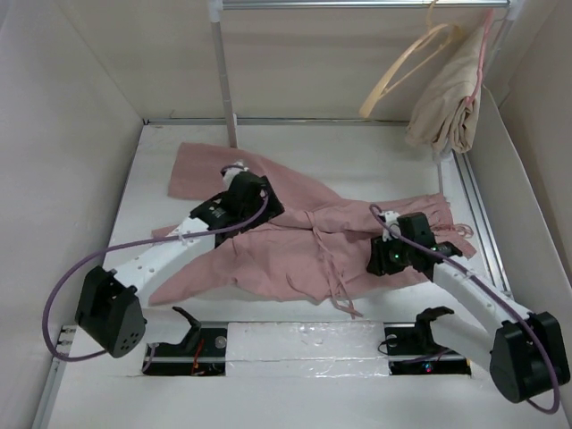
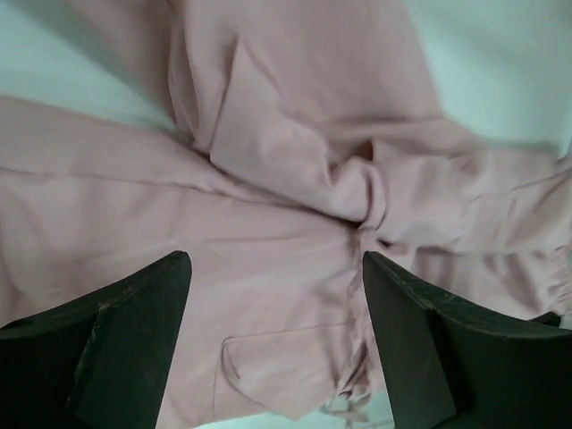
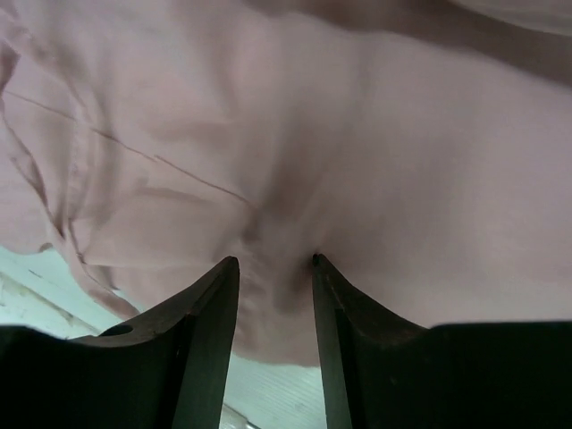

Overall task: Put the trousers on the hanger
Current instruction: Flatten out the trousers at the center of the board.

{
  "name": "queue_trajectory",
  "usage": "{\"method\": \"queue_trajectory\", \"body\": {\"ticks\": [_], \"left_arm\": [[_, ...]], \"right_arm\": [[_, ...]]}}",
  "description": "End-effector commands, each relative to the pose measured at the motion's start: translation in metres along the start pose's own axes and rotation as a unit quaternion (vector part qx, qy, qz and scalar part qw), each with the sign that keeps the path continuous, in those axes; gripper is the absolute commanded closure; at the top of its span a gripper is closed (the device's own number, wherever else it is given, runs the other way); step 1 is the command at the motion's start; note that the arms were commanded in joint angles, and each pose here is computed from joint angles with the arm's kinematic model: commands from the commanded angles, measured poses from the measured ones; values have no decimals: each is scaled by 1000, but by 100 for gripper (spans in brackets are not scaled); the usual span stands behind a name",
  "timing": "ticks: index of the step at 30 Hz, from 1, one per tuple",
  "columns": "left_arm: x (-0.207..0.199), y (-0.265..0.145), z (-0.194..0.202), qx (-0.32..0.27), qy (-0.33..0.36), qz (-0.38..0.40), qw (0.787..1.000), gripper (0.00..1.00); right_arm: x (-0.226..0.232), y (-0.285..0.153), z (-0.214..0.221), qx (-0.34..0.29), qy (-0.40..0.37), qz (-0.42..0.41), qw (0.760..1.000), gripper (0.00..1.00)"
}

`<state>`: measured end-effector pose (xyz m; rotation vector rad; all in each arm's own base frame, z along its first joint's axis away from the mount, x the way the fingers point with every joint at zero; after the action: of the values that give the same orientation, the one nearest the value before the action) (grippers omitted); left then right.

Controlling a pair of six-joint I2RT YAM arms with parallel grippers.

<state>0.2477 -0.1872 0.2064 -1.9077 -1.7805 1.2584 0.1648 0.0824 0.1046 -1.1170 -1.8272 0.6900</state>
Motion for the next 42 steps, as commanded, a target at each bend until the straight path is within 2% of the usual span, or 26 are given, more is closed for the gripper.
{"method": "queue_trajectory", "body": {"ticks": [1,2,4,5,8,10,12,14,15,16,18,20,21,23,24,25,26,27,28,29,31,33,34,35,38,42], "left_arm": [[32,28,55,77,33,-76,994,26],[33,34,63,89,14,-52,995,26],[61,43,90,123,-23,-63,990,26],[70,46,94,135,-45,-59,988,26],[100,38,117,165,-58,-99,980,26],[100,25,117,169,-61,-77,981,25],[108,10,120,180,-68,-97,977,24],[112,-9,120,183,-80,-96,975,24],[117,-16,124,190,-82,-101,973,24],[113,-30,122,185,-97,-61,976,23],[111,-38,123,197,-108,-55,973,22],[106,-53,107,160,-106,-52,980,22],[90,-64,81,121,-102,-34,987,21],[81,-67,45,46,-76,-55,994,20],[64,-78,11,-3,-58,-40,997,18],[62,-64,-2,-6,-45,-68,997,19],[64,-55,-29,-44,-56,-86,994,20],[60,-51,-54,-69,-48,-81,993,21],[67,-27,-63,-61,-53,-108,991,22],[84,-14,-91,-95,-83,-125,984,23],[115,19,-108,-89,-122,-167,974,24],[154,34,-131,-93,-182,-181,962,24],[171,50,-129,-71,-198,-195,958,24],[179,56,-133,-69,-211,-193,956,24],[200,70,-142,-69,-227,-202,950,23],[220,89,-148,-76,-253,-211,941,25]], "right_arm": [[18,13,-15,-36,-4,17,999,56],[25,21,-15,-34,-14,12,999,58],[24,30,-9,-20,-4,41,999,63],[21,38,-1,5,0,51,999,68],[26,44,29,54,24,43,997,79],[44,35,46,58,41,13,997,79],[51,18,66,53,74,-2,996,79],[41,-3,85,74,75,37,994,79],[39,-14,79,48,73,54,995,79],[39,-33,80,21,73,18,997,76],[43,-42,75,7,79,8,997,73],[43,-54,70,-5,77,9,997,62],[43,-58,62,-19,64,14,998,60],[54,-61,37,-45,36,6,998,54],[56,-60,25,-53,4,5,999,54],[66,-63,8,-68,-14,-9,998,54],[74,-53,-7,-65,-30,-13,997,55],[77,-50,-17,-65,-41,-15,997,63],[83,-49,-27,-67,-52,-19,996,76],[94,-46,-47,-81,-65,-26,994,95],[99,-45,-61,-88,-89,-25,992,100],[105,-50,-75,-105,-103,-27,989,98],[105,-53,-76,-110,-103,-21,988,95],[104,-56,-75,-113,-102,-19,988,83],[96,-65,-67,-131,-104,-20,986,63],[88,-63,-50,-123,-100,-50,986,58]]}}
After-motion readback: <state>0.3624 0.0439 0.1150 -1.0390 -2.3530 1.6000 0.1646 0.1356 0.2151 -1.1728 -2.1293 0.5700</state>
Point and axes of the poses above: each gripper's point midway between its finger pads, its own y axis out along the fingers, its own x axis along the line the jaws close on, z = x × y, the point moved 7 cm from there along -y, back along the fingers, and after that the axes turned 8 degrees about y, right-handed, at the moved point
